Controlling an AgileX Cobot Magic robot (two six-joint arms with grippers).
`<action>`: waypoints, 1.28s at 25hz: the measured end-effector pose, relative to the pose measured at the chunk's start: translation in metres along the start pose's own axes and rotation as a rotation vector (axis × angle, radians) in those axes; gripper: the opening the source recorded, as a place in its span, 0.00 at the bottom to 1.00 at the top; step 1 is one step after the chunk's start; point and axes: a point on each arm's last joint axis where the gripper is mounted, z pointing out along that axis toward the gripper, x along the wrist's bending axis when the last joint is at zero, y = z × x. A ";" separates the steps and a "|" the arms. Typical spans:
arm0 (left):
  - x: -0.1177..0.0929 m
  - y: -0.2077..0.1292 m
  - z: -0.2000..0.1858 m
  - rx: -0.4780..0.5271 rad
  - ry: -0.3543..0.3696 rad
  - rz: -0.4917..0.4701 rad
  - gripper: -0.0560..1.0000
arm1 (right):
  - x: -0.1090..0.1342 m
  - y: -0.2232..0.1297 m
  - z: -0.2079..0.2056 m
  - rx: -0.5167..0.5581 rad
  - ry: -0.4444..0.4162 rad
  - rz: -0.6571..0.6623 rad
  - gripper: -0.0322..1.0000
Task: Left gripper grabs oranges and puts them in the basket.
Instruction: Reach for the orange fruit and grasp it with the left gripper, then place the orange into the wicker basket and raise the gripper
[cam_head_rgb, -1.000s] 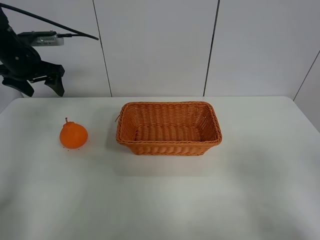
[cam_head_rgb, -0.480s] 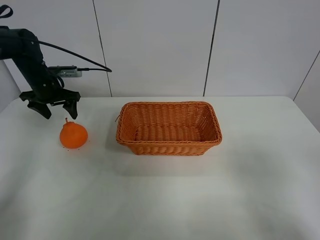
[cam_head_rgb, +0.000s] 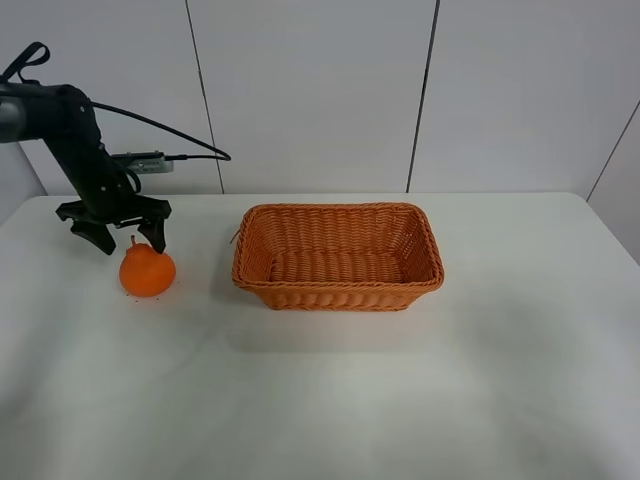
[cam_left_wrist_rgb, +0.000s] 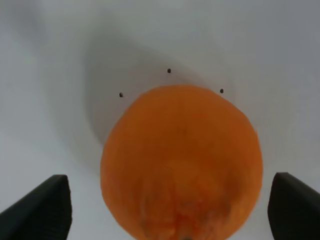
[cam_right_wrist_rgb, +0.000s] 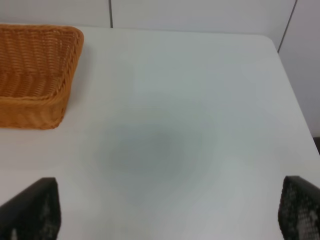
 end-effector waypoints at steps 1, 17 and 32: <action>0.000 0.001 0.004 0.000 0.000 0.000 0.90 | 0.000 0.000 0.000 0.000 0.000 0.000 0.70; 0.000 0.001 0.031 0.049 -0.008 -0.006 0.81 | 0.000 0.000 0.000 0.000 0.000 0.000 0.70; 0.002 0.007 -0.001 0.054 0.008 0.003 0.24 | 0.000 0.000 0.000 0.000 0.000 0.000 0.70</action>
